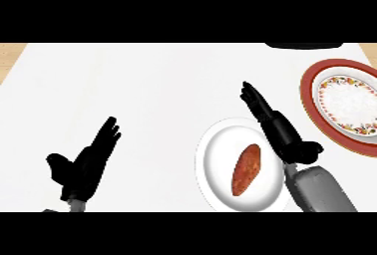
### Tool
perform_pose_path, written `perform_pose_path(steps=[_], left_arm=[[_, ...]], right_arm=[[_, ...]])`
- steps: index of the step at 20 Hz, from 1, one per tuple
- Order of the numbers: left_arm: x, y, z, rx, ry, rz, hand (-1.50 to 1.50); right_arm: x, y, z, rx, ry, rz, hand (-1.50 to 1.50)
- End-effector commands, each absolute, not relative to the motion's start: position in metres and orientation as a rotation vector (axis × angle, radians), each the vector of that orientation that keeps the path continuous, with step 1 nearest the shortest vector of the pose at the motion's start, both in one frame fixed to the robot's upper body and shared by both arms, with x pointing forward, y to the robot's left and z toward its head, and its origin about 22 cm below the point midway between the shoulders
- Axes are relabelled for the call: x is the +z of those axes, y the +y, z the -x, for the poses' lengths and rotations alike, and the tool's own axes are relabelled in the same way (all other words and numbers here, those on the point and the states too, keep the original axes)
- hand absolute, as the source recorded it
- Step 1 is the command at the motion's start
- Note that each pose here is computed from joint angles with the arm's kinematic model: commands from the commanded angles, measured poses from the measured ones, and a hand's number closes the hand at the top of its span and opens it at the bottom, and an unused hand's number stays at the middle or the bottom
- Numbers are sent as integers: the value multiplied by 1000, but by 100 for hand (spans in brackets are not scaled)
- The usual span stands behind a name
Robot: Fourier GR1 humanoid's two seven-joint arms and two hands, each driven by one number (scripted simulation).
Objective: Pick the sweet potato from the plate and place it in the plate
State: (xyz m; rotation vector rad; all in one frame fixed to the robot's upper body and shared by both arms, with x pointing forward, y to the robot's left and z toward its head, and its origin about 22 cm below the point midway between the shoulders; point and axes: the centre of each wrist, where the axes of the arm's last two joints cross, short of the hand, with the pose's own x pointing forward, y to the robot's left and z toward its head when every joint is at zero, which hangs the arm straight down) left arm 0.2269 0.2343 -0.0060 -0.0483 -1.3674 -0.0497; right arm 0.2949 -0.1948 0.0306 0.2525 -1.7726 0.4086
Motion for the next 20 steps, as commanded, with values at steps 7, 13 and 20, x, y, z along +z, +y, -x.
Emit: perform_pose_path(steps=[7, 13, 20], left_arm=[[10, 282, -253, -61, -1402, -189, 0], [10, 273, -271, -60, -1402, -157, 0], [21, 278, -274, -84, -1374, -174, 0]], right_arm=[[76, -317, -299, 717, -1754, 313, 150], [-31, -296, -218, -1, -1875, 165, -150], [-22, -312, -193, 430, -1787, 219, -150]])
